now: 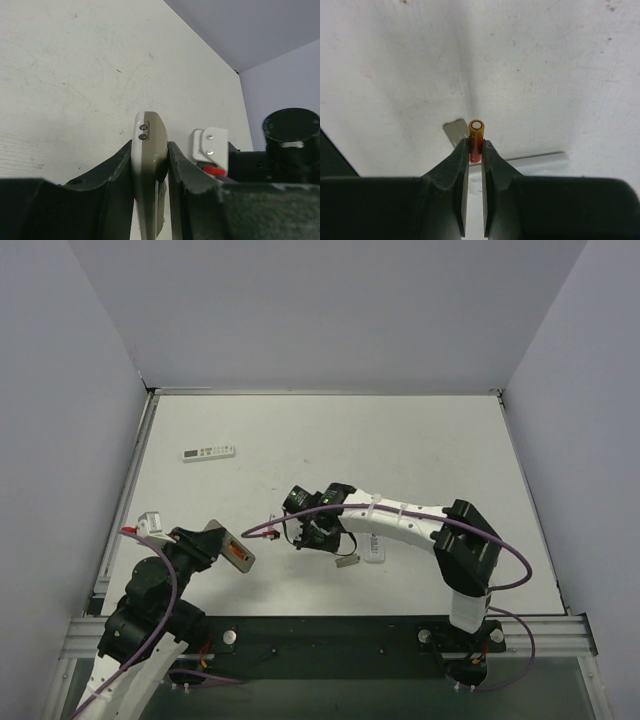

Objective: Load the batteries into the remote control
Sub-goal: Place the battery at the center of the board.

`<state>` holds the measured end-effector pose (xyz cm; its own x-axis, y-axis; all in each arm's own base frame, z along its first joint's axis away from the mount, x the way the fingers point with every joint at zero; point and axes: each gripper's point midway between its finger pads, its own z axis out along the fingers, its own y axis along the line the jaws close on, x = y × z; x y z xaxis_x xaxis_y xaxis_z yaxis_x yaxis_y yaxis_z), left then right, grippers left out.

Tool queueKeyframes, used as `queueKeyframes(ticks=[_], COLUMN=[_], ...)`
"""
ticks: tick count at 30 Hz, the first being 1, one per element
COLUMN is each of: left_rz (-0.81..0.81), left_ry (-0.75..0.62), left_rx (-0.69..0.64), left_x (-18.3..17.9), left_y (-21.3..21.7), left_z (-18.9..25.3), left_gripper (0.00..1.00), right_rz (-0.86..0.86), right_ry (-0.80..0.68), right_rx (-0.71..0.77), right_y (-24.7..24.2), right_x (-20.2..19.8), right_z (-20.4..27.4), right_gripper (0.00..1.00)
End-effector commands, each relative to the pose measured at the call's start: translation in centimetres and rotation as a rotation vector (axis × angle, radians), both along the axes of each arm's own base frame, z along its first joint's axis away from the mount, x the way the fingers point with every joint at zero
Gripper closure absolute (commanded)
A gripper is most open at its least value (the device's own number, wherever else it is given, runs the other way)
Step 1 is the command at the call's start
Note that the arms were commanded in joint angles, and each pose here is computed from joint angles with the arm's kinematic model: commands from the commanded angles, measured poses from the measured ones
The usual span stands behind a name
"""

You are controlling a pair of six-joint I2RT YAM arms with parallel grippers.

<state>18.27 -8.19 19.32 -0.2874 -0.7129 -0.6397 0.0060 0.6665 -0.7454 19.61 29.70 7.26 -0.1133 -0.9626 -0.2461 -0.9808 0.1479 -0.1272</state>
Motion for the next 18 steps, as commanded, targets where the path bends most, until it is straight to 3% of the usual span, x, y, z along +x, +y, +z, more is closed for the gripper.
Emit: queueKeyframes(ticks=[1, 11, 13, 15, 18], left_rz=[0.024, 0.066, 0.063, 0.059, 0.05], left_ry=[-0.156, -0.157, -0.157, -0.155, -0.157], left_rx=[-0.015, 0.053, 0.05, 0.046, 0.039], left_x=[-1.8, -2.6, -2.5, -2.3, -2.0], left_y=[1.7, 3.3, 3.2, 2.9, 2.6], left_z=[4.9, 5.4, 5.3, 5.1, 4.9], left_gripper=[1.0, 1.0, 1.0, 1.0, 1.0], right_rz=[0.277, 0.41, 0.415, 0.419, 0.419], right_ry=[0.001, -0.004, 0.008, 0.009, -0.007], right_rx=[-0.242, -0.402, -0.408, -0.415, -0.422], right_y=[-3.1, -4.2, -4.3, -4.3, -4.3], right_x=[1.9, 3.1, 3.0, 2.9, 3.2], right_z=[-3.3, -6.4, -6.8, -7.0, -6.9], right_gripper=[1.0, 0.92, 0.88, 0.75, 0.71])
